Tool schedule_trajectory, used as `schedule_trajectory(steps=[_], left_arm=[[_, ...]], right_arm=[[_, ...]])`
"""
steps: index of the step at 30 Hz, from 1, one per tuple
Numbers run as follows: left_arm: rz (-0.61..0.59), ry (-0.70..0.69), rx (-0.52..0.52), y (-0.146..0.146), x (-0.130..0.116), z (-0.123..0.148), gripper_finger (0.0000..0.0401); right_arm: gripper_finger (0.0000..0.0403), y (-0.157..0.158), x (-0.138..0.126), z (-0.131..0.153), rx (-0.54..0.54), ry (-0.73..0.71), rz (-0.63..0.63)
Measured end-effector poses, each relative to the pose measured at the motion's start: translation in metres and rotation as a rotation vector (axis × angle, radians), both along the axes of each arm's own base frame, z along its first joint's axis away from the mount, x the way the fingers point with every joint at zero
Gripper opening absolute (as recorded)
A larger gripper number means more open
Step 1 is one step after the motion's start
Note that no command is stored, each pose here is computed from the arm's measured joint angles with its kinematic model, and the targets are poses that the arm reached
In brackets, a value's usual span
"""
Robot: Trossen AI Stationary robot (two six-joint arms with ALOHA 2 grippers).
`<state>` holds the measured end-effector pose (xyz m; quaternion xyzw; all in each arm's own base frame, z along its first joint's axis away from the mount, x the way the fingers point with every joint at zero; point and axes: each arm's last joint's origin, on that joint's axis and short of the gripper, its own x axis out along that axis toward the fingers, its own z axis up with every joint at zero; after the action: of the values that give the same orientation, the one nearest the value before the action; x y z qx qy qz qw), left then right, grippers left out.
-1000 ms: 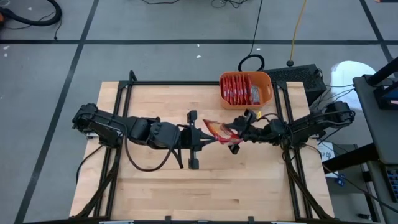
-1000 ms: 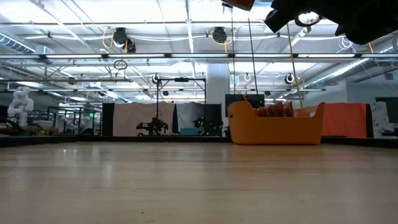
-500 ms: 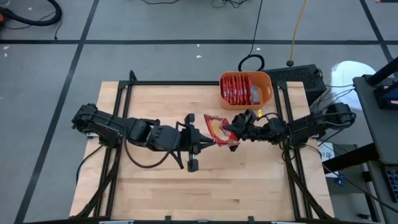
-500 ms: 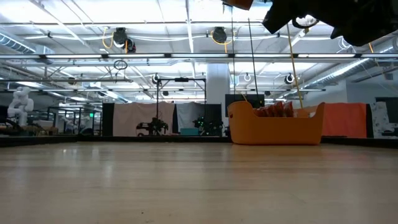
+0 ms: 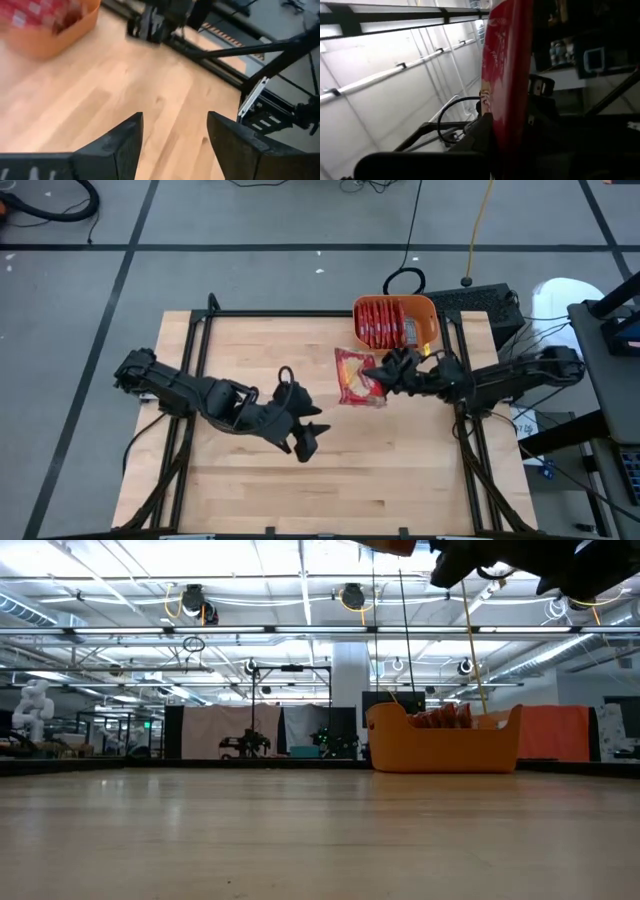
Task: Sort popcorn bags into baskets
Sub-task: Put the red popcorn bag into the orange bin
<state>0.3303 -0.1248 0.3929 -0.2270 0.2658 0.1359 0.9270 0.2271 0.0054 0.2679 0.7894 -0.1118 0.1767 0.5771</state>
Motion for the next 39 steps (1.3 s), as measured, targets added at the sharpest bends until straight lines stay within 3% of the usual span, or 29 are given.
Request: schedule_trajectory(steps=[4,10,14,18,24,31,39], left_arm=[[0.097,0.059,-0.064,0.004,-0.005,-0.006,0.0225],[0.162,0.139,0.096,0.015,-0.01,-0.013,0.0193],[0.217,0.24,0.168,0.041,-0.01,-0.018,0.0169],[0.267,0.294,0.202,0.07,-0.007,-0.019,0.0154],[0.129,0.297,0.193,0.117,0.007,-0.015,0.0142],[-0.113,0.128,0.151,0.158,0.02,-0.003,0.0136],[-0.135,0.089,0.184,0.178,0.001,0.008,0.0136]], right_arm=[[0.0029,-0.012,-0.015,0.011,-0.059,0.037,-0.058],[0.0029,-0.027,-0.036,0.015,-0.073,0.142,-0.128],[0.0029,-0.033,-0.046,0.018,-0.071,0.189,-0.177],[0.0029,-0.041,-0.049,0.042,-0.088,0.24,-0.291],[0.0029,-0.057,-0.05,0.083,-0.187,0.422,-0.408],[0.0029,-0.071,-0.06,0.114,-0.304,0.631,-0.486],[0.0029,-0.087,-0.074,0.14,-0.442,0.821,-0.54]])
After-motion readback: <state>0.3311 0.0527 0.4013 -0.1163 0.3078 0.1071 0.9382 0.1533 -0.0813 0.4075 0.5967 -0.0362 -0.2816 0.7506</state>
